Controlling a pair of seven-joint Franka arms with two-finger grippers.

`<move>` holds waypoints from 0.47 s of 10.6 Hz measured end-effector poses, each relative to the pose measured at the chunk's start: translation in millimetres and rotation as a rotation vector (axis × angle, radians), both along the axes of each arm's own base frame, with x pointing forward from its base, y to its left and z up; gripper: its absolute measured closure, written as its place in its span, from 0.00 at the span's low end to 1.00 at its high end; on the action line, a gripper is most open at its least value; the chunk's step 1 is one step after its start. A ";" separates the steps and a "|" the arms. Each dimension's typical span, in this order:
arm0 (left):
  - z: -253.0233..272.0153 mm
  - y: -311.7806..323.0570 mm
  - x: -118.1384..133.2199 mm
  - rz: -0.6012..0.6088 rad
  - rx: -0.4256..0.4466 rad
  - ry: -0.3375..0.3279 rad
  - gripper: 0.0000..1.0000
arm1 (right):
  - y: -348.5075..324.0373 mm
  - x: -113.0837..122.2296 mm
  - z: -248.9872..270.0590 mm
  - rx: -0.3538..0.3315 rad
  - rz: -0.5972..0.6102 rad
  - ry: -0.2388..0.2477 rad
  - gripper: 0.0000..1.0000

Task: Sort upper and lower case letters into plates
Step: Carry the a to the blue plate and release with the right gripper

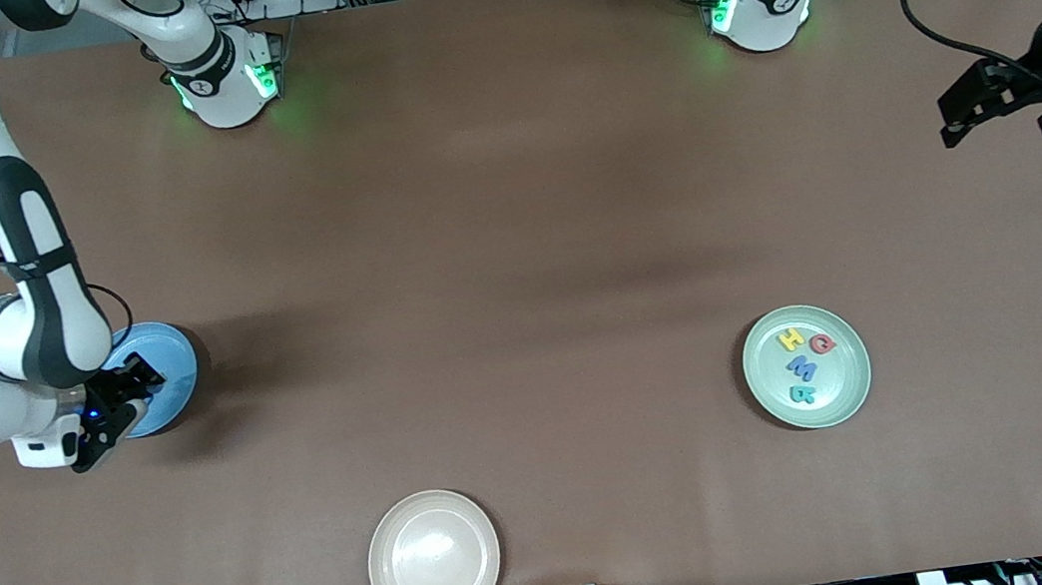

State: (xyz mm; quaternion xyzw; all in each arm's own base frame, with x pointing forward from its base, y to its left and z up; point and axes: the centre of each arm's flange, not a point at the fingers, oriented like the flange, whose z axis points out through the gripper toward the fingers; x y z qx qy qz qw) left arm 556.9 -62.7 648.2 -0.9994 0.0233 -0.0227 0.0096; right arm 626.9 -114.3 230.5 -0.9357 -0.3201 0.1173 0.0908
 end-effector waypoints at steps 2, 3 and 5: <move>0.2 1.0 0.0 0.002 0.000 0.000 0.00 | 2.1 -0.1 -0.2 0.003 0.002 0.004 0.37; 0.6 2.4 -0.1 0.004 0.000 -0.001 0.00 | 5.1 0.8 1.0 0.003 0.000 0.003 0.23; 1.4 3.4 -0.4 0.006 0.000 -0.003 0.00 | 14.0 1.5 12.7 -0.014 -0.086 0.020 0.00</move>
